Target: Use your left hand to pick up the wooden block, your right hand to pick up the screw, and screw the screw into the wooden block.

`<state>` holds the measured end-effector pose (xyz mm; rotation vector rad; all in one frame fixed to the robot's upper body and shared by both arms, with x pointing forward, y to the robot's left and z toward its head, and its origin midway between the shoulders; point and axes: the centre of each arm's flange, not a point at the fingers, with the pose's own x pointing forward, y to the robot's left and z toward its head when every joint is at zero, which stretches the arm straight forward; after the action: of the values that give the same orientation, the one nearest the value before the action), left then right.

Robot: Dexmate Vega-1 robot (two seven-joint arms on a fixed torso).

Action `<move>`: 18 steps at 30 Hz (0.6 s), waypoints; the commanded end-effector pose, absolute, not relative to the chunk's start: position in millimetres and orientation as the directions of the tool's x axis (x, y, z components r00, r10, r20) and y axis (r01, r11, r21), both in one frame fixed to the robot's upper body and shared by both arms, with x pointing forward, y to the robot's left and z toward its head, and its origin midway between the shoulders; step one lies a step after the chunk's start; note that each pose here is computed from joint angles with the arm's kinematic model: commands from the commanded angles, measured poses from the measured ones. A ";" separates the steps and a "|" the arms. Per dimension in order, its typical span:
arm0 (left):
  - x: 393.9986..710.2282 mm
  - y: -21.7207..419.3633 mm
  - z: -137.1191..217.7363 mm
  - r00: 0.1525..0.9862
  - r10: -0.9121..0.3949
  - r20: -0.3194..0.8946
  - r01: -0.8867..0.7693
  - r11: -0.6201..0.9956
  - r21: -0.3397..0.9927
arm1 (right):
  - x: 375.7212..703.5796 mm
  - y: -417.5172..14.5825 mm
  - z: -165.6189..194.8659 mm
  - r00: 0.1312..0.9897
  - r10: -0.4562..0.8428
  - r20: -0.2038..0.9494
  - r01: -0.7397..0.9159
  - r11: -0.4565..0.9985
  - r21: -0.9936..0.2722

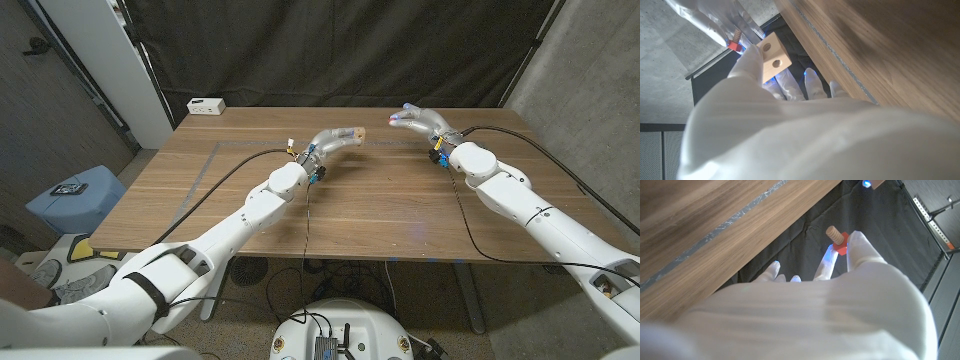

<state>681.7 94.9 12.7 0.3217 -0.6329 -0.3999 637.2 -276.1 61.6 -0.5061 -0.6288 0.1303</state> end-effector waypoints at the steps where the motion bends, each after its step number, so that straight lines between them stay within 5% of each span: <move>1: 675.2 90.6 9.5 0.736 -0.437 0.517 0.268 0.890 0.370 | 629.9 -269.0 57.2 0.786 0.231 0.573 0.000 0.928 -0.374; 18: 674.8 84.5 7.3 0.729 -0.440 0.524 0.287 0.892 0.350 | 625.9 -254.9 50.1 0.762 0.179 0.623 -0.014 0.965 -0.260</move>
<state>675.3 88.7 9.2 0.2710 -0.6358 -0.3953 627.8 -262.6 54.7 -0.3256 -0.6830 0.1163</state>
